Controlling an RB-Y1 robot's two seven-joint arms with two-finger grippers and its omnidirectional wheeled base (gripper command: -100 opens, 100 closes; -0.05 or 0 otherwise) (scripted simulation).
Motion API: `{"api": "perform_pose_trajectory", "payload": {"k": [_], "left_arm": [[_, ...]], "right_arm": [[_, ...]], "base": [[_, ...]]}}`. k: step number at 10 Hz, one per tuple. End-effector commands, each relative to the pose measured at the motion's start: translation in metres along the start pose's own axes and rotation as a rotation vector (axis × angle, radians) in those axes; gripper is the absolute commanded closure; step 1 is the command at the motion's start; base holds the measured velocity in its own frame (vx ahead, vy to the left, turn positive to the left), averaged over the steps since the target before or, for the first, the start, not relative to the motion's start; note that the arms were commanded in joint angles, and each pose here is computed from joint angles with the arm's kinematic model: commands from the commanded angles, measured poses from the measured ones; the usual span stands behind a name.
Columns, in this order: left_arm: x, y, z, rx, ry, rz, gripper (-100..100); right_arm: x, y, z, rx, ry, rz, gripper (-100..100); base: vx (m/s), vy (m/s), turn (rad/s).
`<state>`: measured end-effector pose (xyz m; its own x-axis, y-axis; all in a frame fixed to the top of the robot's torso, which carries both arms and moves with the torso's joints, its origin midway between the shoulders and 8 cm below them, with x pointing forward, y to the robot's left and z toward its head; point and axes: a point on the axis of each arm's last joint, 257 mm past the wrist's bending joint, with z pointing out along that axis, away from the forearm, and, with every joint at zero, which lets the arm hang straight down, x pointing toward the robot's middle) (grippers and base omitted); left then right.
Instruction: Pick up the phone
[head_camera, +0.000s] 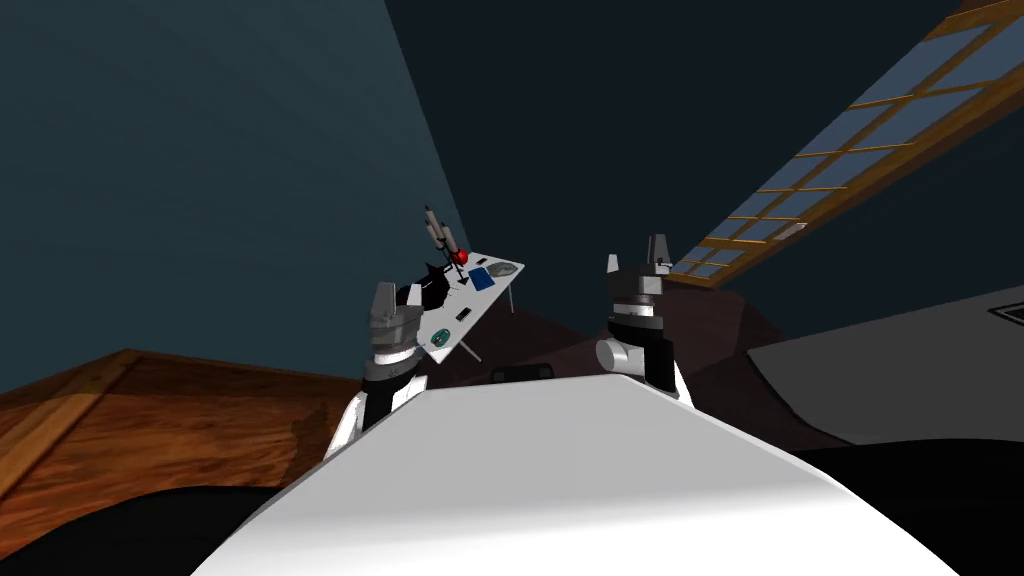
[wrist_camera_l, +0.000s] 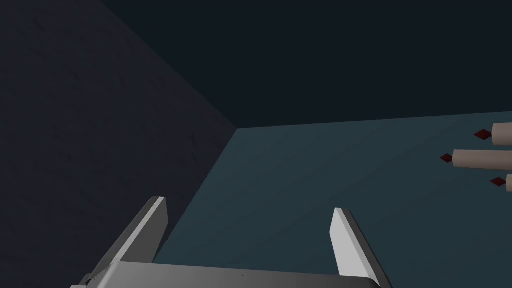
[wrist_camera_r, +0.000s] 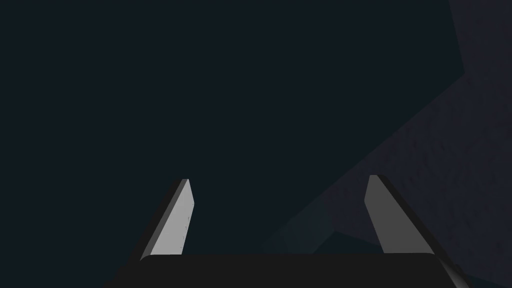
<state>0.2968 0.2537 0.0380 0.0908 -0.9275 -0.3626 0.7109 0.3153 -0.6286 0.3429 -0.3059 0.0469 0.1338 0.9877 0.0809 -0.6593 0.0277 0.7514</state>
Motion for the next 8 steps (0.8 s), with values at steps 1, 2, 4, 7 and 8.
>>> {"api": "perform_pose_trajectory", "payload": {"k": [1, 2, 4, 7, 8], "left_arm": [[0.005, 0.006, -0.011, -0.02, 0.075, 0.066, -100], [0.008, 0.011, -0.02, -0.036, 0.12, 0.102, -100], [0.014, 0.018, -0.03, -0.057, 0.18, 0.15, -100], [0.023, 0.033, -0.053, -0.101, 0.295, 0.227, -100], [0.023, 0.033, -0.053, -0.102, 0.299, 0.231, -100]], "right_arm": [[0.0, 0.0, 0.0, 0.0, 0.0, 0.0, 0], [0.0, 0.0, 0.0, 0.0, 0.0, 0.0, 0], [0.0, 0.0, 0.0, 0.0, 0.0, 0.0, 0], [0.0, 0.0, 0.0, 0.0, 0.0, 0.0, 0], [0.0, 0.0, 0.0, 0.0, 0.0, 0.0, 0]], "base": [[0.103, -0.023, -0.146], [0.114, -0.018, -0.168], [0.101, -0.042, -0.096], [0.064, -0.015, -0.082], [0.065, -0.016, -0.051]]}}
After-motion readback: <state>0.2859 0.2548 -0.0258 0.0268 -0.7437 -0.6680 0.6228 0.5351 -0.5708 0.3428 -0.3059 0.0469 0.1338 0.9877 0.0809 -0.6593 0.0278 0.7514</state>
